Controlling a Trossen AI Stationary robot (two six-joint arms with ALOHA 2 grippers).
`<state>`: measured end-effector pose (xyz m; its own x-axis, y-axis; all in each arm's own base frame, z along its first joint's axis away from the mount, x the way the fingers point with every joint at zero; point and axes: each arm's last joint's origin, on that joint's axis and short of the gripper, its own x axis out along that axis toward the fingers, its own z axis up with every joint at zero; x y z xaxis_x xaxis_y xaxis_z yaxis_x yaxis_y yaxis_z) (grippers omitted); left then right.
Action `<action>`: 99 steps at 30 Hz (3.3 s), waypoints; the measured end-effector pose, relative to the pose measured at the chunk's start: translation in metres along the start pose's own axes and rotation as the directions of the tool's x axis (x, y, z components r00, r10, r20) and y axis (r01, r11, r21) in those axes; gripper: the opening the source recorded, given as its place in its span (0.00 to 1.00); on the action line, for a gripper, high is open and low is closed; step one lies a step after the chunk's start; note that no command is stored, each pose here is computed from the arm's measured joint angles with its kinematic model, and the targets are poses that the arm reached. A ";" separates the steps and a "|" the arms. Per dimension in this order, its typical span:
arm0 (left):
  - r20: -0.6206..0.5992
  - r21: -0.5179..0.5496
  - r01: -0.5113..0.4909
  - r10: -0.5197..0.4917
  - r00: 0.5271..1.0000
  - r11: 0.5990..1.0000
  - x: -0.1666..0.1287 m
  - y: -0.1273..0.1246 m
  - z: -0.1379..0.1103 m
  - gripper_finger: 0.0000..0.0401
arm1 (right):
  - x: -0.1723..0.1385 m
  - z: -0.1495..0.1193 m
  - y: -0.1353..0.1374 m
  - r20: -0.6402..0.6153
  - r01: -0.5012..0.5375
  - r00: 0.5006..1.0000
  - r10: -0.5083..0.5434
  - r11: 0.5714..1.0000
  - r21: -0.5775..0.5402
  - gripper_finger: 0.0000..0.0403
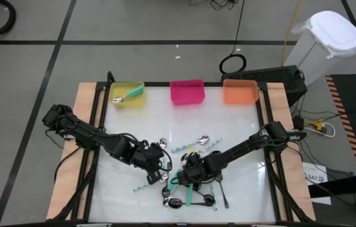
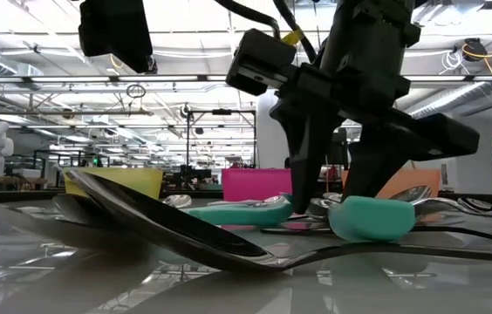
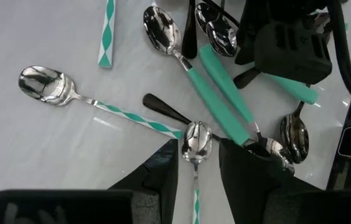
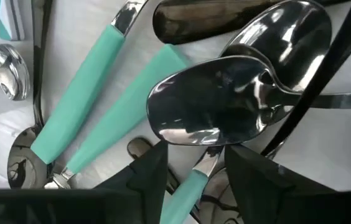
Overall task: Sort silverware by color (type)
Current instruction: Put the light green spoon into the yellow bin
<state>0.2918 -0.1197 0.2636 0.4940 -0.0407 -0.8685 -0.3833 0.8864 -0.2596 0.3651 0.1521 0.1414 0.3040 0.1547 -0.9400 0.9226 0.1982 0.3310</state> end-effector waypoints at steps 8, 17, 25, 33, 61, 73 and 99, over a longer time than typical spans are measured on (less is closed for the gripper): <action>0.000 -0.007 0.000 0.000 1.000 1.000 0.000 0.000 0.000 0.29 | 0.000 0.001 -0.003 0.005 0.031 1.000 -0.031 1.000 -0.002 0.25; 0.000 0.001 0.000 0.000 1.000 1.000 0.000 0.000 0.000 0.29 | 0.001 0.001 -0.004 0.006 0.045 0.999 -0.044 0.999 -0.014 0.04; -0.001 0.001 0.000 0.000 1.000 1.000 0.000 0.000 0.000 0.29 | -0.007 0.001 -0.003 0.002 0.025 1.000 -0.024 0.999 -0.037 0.05; -0.001 0.001 0.000 0.000 1.000 1.000 0.000 0.000 0.000 0.29 | -0.029 -0.002 -0.001 -0.037 -0.012 0.999 0.009 0.996 -0.087 0.00; 0.000 0.010 0.001 -0.001 1.000 1.000 0.000 0.000 0.000 0.29 | -0.061 0.002 0.000 -0.395 -0.126 0.919 0.004 0.951 -0.284 0.00; 0.000 -0.007 0.002 -0.002 1.000 1.000 0.000 0.000 0.000 0.29 | -0.063 0.012 0.002 -0.462 -0.189 0.887 0.002 0.914 -0.359 0.00; 0.007 -0.014 -0.003 0.003 1.000 1.000 0.000 0.000 0.000 0.29 | -0.098 0.039 0.014 -0.717 -0.437 0.697 -0.011 0.786 -0.437 0.00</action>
<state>0.2918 -0.1202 0.2638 0.4986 -0.0348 -0.8661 -0.3954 0.8801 -0.2630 0.3572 0.1015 0.2349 0.0312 0.7996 -0.5997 0.4880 0.5114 0.7073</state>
